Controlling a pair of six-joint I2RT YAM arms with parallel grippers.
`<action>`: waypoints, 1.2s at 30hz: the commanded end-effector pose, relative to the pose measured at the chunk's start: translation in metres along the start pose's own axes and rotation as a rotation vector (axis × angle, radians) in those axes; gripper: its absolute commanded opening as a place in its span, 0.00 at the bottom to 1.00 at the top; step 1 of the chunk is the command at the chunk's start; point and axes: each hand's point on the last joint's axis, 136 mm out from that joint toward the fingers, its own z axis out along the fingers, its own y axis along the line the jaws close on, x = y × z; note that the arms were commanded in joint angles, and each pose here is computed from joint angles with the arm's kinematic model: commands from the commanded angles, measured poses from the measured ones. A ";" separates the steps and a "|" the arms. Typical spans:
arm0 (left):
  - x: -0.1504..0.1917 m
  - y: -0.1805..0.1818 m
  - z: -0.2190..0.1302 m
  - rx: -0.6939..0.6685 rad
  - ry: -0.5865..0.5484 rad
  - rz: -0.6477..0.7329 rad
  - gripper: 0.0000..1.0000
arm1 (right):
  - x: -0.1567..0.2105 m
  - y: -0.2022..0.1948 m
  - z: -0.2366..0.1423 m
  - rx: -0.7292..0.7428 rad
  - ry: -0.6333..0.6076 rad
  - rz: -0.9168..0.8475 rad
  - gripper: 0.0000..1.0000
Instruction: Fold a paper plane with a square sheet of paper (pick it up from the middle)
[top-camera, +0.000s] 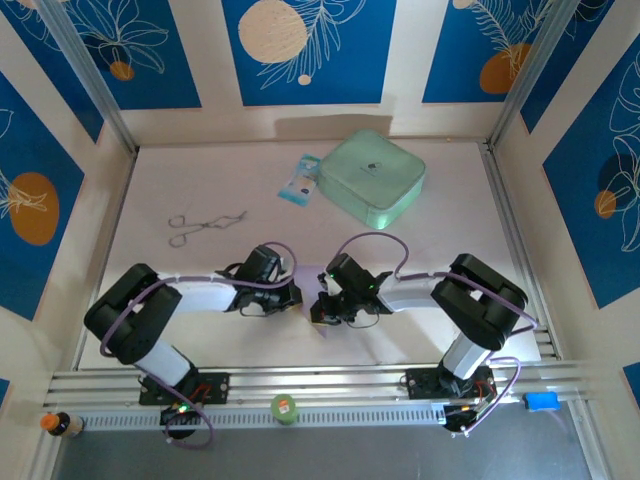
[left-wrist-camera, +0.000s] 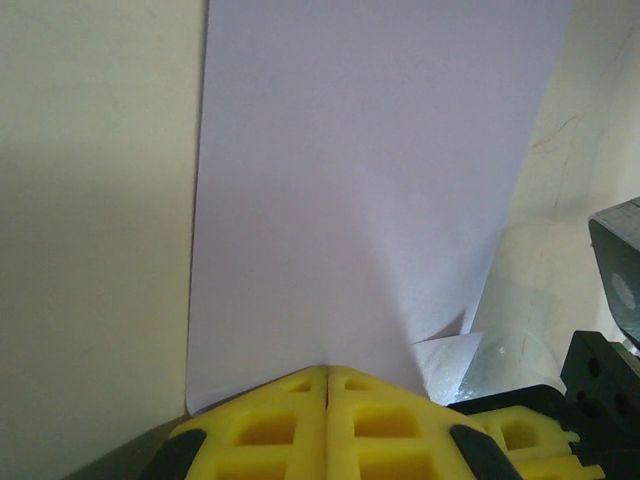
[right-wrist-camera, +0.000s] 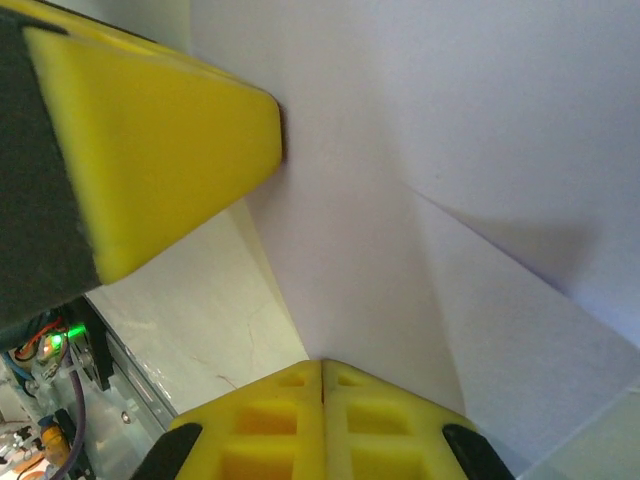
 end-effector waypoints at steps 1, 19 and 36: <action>-0.011 0.038 0.001 -0.117 -0.026 -0.031 0.00 | 0.033 -0.046 0.000 0.156 0.085 0.100 0.01; -0.035 -0.018 -0.055 0.018 -0.136 -0.020 0.00 | 0.032 -0.046 0.002 0.147 0.076 0.098 0.01; 0.022 -0.006 0.009 -0.020 0.007 0.009 0.00 | 0.030 -0.046 0.002 0.146 0.066 0.107 0.01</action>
